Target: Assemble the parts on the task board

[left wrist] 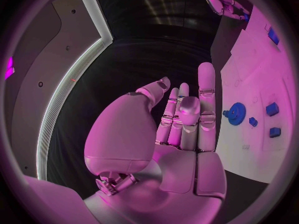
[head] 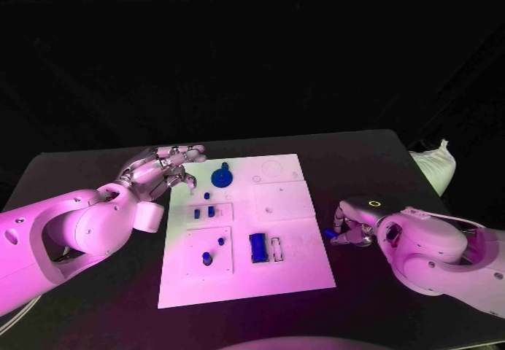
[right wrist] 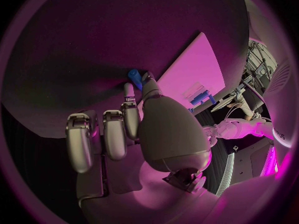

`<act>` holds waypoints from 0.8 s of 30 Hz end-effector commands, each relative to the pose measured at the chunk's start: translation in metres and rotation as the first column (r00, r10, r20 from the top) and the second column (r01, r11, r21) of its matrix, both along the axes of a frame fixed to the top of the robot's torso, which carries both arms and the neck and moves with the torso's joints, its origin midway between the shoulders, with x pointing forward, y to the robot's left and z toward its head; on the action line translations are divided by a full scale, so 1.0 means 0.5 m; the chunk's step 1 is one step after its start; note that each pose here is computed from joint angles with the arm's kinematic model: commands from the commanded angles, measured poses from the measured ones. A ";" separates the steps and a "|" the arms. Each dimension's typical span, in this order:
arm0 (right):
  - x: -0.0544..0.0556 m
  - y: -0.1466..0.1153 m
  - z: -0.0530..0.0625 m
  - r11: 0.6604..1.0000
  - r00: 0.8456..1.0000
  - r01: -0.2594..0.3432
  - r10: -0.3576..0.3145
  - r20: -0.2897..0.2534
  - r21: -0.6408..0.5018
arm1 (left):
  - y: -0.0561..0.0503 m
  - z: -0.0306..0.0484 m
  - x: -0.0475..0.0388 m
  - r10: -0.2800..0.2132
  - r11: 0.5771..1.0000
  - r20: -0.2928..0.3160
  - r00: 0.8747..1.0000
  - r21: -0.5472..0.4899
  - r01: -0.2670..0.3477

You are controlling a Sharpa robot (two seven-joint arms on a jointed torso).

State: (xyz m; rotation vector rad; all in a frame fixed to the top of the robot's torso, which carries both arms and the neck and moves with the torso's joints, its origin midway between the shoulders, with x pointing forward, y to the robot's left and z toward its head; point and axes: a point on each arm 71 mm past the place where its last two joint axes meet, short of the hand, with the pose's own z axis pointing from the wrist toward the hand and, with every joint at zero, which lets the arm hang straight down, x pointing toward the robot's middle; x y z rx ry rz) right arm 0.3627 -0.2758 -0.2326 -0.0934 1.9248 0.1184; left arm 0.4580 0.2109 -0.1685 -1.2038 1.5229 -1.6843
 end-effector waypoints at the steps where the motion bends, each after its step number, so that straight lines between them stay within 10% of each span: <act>1: -0.013 0.003 -0.033 0.998 0.996 -0.025 0.021 -0.088 -0.053 | -0.004 0.002 -0.002 -0.019 1.000 0.004 1.000 -0.012 0.020; 24: -0.020 0.020 -0.048 0.999 0.996 -0.012 0.009 -0.090 -0.039 | -0.003 0.002 -0.005 -0.021 1.000 0.004 1.000 -0.008 0.021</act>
